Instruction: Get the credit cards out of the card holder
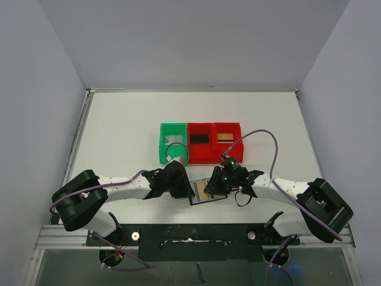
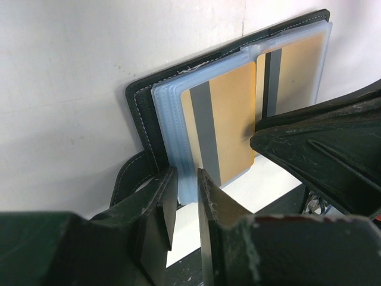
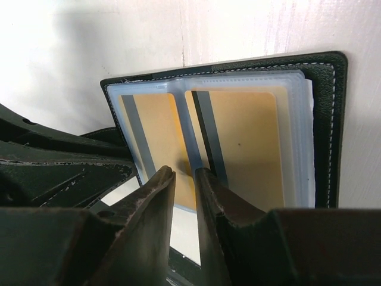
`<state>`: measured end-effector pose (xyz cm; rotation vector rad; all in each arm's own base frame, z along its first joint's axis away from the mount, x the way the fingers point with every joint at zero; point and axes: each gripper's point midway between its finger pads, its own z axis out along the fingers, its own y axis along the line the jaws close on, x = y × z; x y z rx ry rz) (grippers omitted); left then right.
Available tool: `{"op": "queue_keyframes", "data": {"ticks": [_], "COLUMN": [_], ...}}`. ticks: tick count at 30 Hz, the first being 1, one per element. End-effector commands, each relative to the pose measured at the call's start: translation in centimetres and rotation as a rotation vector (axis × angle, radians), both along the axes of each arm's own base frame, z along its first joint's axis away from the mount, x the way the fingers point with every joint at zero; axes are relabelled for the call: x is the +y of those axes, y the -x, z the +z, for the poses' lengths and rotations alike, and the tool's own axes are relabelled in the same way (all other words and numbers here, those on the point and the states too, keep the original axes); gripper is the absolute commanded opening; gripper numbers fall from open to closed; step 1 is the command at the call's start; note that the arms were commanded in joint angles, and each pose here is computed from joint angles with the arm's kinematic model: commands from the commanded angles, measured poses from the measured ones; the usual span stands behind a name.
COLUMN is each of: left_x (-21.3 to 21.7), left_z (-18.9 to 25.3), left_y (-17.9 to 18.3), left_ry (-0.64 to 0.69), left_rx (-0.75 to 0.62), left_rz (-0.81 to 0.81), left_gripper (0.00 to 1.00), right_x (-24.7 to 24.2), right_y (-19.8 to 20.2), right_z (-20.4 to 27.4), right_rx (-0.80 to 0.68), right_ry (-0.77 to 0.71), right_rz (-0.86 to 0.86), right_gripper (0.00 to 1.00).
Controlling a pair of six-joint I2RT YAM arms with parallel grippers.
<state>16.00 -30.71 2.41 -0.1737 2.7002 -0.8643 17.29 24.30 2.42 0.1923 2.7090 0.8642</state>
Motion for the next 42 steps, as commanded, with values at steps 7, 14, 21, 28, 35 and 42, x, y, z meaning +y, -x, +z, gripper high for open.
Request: {"op": "queue_keyframes", "data": {"ticks": [7,14,21,28,35,42], "left_x": [0.0,0.4,0.0,-0.1,-0.3,0.7], "left_z": [-0.6,-1.1,-0.7,-1.0,-1.1,-1.1], "left_y": [-0.2,0.0,-0.4,-0.2,-0.1,0.0], "left_ry": [-0.050,-0.083,-0.098,-0.117,-0.123,-0.165], "left_rx": [-0.014,-0.016,-0.032,-0.031,-0.031,-0.031], "left_rz": [-0.021,-0.031,-0.046,-0.061,-0.073,-0.070], "left_gripper": [0.14,0.11,0.06,0.05,0.03,0.00], "right_x": [2.0,2.0,0.1,-0.9,1.8,2.2], "right_y": [-0.3,0.0,-0.6,-0.6,-0.1,-0.2], "right_z": [1.9,2.2,0.8,0.5,1.7,4.5], "right_rx": [-0.041,-0.042,-0.019,-0.024,-0.038,-0.099], "right_ry": [-0.147,-0.197,-0.061,0.048,-0.113,-0.267], "right_rz": [0.035,0.035,-0.048,-0.062,0.015,0.012], "right_gripper": [0.06,0.00,0.23,0.26,0.14,0.00]}}
